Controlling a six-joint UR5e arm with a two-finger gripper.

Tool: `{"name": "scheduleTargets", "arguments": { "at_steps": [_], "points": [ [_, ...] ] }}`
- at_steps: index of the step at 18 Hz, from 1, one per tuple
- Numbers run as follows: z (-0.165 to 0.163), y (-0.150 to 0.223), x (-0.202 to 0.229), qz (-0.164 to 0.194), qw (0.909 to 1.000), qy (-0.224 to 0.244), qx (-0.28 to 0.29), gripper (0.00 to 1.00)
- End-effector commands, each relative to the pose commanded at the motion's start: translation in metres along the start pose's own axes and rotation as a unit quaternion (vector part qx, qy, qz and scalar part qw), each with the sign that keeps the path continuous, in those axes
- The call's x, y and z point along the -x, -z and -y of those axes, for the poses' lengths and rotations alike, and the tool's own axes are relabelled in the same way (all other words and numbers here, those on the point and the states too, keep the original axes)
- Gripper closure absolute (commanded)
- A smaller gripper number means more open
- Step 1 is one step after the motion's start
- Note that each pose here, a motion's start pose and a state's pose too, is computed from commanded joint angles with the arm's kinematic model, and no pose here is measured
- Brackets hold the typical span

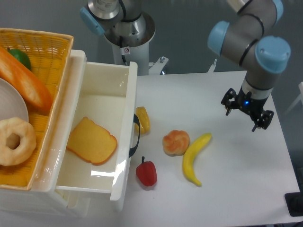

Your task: Place the bread slice in the upper white drawer

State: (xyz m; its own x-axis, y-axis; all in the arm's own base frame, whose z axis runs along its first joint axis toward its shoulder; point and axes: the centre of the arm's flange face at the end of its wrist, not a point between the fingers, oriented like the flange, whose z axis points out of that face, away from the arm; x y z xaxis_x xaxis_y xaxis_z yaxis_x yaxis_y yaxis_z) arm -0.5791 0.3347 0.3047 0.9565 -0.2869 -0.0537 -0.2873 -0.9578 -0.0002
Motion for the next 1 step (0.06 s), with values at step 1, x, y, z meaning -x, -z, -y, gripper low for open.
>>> {"name": "scheduleTargets", "arguments": {
  "at_steps": [1],
  "points": [
    [-0.0002, 0.0, 0.0, 0.0, 1.0, 0.002, 0.001, 0.0]
  ]
}}
